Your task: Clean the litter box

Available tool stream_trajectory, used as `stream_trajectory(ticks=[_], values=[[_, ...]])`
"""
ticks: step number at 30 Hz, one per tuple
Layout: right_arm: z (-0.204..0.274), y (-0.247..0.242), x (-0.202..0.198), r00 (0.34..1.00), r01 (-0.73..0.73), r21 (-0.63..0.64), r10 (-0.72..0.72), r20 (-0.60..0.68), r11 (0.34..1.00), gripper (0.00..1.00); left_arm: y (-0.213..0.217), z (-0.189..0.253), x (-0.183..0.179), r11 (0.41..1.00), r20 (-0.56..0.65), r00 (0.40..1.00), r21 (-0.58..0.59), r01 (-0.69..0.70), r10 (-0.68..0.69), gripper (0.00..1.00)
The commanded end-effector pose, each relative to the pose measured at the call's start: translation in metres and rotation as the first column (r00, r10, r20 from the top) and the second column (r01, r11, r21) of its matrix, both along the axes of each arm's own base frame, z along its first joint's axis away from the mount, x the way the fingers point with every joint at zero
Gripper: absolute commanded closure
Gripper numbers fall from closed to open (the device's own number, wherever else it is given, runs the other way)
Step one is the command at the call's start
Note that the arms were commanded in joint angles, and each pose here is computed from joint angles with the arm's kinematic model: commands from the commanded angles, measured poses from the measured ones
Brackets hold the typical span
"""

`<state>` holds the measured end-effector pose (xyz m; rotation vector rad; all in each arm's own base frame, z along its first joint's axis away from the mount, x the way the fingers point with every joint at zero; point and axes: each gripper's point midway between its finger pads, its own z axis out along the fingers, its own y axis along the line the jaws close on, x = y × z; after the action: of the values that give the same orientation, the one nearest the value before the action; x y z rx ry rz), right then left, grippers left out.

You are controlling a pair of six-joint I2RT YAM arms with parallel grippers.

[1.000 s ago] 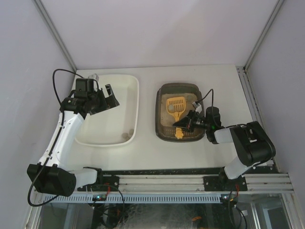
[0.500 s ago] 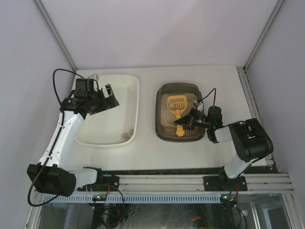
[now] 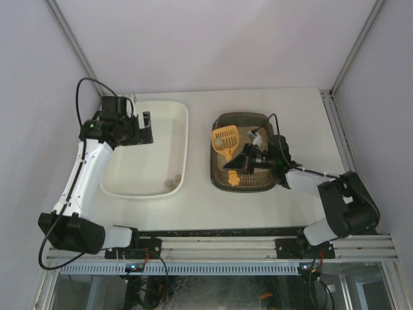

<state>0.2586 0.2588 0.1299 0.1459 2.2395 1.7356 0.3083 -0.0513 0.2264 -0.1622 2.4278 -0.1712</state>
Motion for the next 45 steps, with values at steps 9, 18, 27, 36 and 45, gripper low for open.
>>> stream_trajectory(ticks=[9, 18, 27, 36, 45], values=[[0.074, 0.093, -0.027, 0.953, -0.234, -0.217, 0.268, 0.143, 0.948, 1.0, 0.088, 0.053, 0.004, 0.99, -0.003, 0.999, 0.133, 0.041, -0.041, 0.0], [0.055, 0.159, -0.048, 0.882, -0.27, -0.574, 0.438, 0.176, 0.773, 1.0, 0.137, 0.033, -0.001, 0.995, -0.1, 0.992, -0.053, -0.083, 0.077, 0.0], [0.057, 0.155, -0.026, 0.709, 0.229, -0.946, 0.626, 0.324, 0.23, 1.0, 0.137, 0.025, -0.001, 0.998, -0.114, 0.993, -0.048, -0.044, 0.038, 0.0], [0.056, 0.158, -0.02, 0.625, 0.369, -0.921, 0.701, 0.343, 0.123, 1.0, 0.137, 0.03, 0.002, 1.0, -0.088, 0.996, -0.028, 0.01, -0.012, 0.0], [0.073, 0.148, -0.011, 0.618, 0.434, -0.894, 0.684, 0.388, 0.116, 1.0, 0.126, 0.057, 0.011, 0.987, -0.073, 0.985, -0.048, 0.152, -0.155, 0.0]])
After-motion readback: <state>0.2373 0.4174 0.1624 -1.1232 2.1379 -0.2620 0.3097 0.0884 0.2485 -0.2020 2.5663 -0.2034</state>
